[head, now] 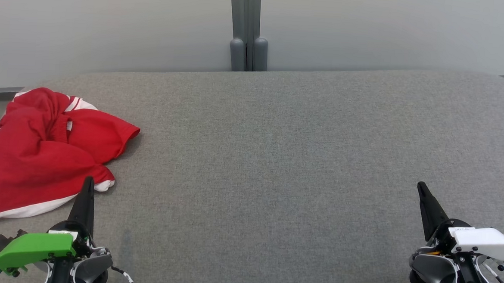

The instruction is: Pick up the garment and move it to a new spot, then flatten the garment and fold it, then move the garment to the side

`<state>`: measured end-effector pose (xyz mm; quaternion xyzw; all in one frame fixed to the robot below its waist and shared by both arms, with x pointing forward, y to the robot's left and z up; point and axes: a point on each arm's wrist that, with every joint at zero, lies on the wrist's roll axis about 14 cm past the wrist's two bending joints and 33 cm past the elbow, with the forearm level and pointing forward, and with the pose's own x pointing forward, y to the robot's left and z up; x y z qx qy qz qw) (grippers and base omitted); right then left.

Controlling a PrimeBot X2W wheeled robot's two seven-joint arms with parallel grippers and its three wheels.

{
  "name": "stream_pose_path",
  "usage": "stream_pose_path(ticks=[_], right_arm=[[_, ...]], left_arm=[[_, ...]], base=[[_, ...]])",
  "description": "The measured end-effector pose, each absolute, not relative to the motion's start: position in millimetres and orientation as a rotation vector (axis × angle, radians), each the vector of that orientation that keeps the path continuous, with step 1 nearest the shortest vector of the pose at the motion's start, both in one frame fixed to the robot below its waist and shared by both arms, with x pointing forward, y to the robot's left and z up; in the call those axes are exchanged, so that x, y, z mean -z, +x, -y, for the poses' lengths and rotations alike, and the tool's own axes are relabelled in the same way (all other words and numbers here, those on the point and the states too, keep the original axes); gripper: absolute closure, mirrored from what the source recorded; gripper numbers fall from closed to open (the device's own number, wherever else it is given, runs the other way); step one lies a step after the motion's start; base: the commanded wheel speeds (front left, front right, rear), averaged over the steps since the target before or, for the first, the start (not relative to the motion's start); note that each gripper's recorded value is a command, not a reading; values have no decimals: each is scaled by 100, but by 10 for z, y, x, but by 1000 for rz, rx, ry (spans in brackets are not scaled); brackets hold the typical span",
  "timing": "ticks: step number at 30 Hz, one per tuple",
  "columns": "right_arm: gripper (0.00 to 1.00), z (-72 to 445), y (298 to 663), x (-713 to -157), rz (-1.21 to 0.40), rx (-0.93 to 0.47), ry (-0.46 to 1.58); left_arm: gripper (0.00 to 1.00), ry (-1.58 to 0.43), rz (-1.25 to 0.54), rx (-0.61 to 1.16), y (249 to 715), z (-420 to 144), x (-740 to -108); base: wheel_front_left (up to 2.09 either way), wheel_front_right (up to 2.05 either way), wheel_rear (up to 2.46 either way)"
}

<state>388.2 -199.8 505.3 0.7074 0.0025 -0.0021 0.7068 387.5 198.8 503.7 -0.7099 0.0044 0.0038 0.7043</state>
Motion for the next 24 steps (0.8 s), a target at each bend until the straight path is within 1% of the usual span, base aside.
stream_pose_path(ticks=[24], right_arm=[[100, 1998, 3882, -5053, -6, 5, 1572]], left_arm=[[100, -1579, -10, -8, 3875, -1988, -5037]], base=[[0, 0, 0]])
